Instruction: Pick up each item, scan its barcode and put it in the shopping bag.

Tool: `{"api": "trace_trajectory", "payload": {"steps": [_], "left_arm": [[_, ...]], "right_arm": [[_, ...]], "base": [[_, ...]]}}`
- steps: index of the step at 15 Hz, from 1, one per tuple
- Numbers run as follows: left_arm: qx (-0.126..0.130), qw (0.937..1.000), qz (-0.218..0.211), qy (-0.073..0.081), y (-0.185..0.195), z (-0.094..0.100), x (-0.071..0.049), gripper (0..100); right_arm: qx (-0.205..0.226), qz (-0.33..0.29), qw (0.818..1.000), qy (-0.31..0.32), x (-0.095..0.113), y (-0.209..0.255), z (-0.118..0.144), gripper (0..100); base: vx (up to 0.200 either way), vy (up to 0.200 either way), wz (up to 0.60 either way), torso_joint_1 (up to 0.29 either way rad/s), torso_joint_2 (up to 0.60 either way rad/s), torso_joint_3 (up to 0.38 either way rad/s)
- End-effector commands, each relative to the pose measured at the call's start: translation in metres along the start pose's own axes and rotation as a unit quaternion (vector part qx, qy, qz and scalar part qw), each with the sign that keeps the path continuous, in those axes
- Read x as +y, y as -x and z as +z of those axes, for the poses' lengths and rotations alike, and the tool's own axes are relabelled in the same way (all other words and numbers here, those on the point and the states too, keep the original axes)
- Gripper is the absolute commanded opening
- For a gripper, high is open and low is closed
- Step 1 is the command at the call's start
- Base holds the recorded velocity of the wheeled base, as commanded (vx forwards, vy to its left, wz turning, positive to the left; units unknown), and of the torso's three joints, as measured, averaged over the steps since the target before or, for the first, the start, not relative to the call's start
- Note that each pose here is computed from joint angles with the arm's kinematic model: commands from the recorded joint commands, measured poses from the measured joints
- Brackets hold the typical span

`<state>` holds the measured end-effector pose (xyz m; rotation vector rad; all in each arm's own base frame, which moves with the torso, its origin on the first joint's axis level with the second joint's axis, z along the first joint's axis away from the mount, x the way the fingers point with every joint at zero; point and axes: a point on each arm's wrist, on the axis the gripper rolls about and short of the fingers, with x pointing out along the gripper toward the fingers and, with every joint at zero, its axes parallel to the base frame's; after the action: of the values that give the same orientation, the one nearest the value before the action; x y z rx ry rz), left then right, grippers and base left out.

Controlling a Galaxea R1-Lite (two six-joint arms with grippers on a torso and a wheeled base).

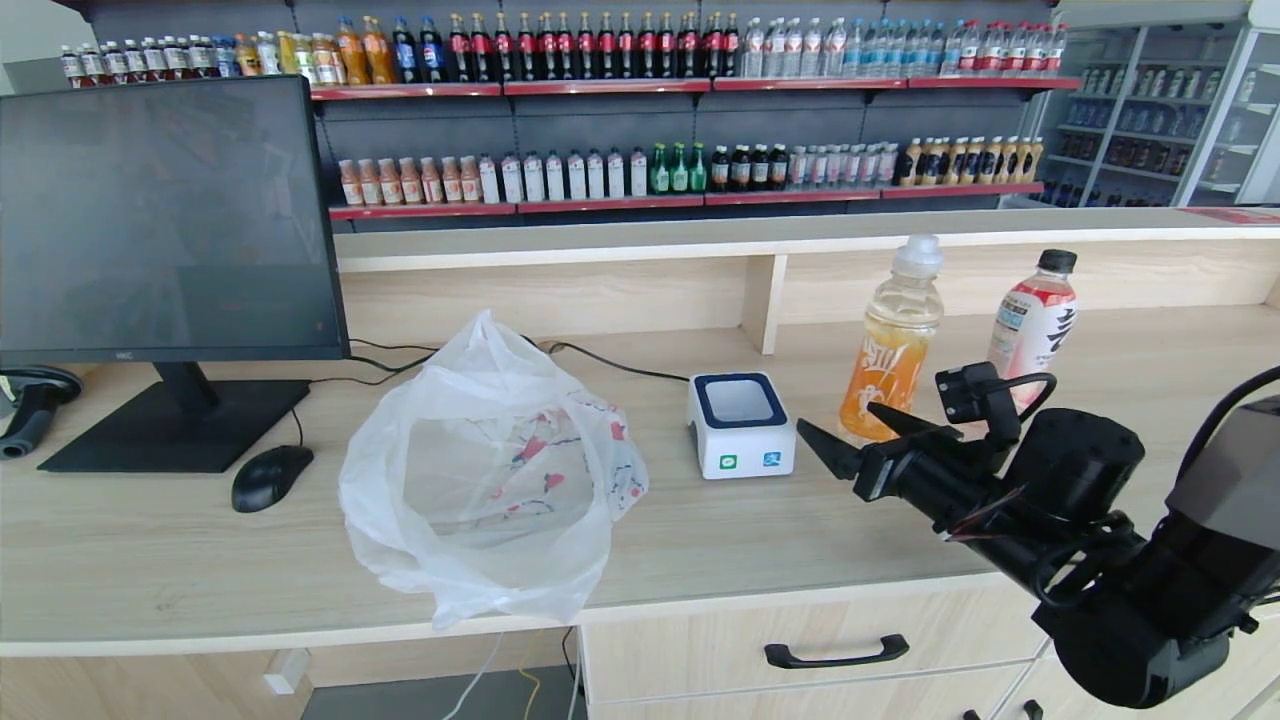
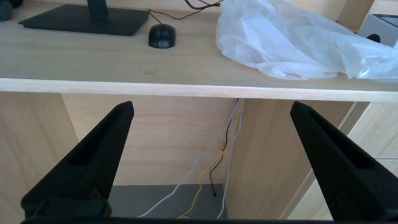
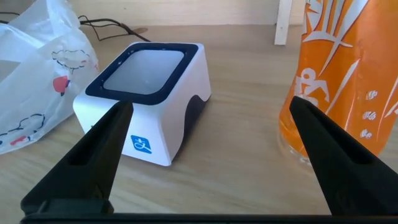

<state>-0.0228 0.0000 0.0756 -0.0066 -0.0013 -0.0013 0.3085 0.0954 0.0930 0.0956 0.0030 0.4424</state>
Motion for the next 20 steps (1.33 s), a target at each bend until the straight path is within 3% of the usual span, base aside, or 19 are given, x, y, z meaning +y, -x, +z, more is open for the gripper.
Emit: {"api": "trace_trajectory", "payload": {"steps": [1, 7, 12, 20], "left_arm": [[0.000, 1.0000, 0.001, 0.001, 0.000, 0.000, 0.000, 100], [0.000, 1.0000, 0.001, 0.000, 0.000, 0.000, 0.000, 100], [0.000, 1.0000, 0.000, 0.000, 0.000, 0.000, 0.000, 100], [0.000, 1.0000, 0.000, 0.000, 0.000, 0.000, 0.000, 100]], "right_arm": [[0.006, -0.005, 1.000, 0.000, -0.004, -0.005, -0.006, 100], [0.007, -0.009, 1.000, 0.000, -0.007, -0.004, -0.007, 100], [0.009, -0.037, 0.999, 0.001, -0.025, 0.002, -0.006, 100], [0.009, -0.044, 0.999, 0.001, -0.029, 0.003, -0.006, 100]], "base": [[0.000, 0.000, 0.00, 0.000, 0.00, 0.000], [0.000, 0.000, 0.00, 0.000, 0.00, 0.000], [0.000, 0.000, 0.00, 0.000, 0.00, 0.000], [0.000, 0.000, 0.00, 0.000, 0.00, 0.000]]}}
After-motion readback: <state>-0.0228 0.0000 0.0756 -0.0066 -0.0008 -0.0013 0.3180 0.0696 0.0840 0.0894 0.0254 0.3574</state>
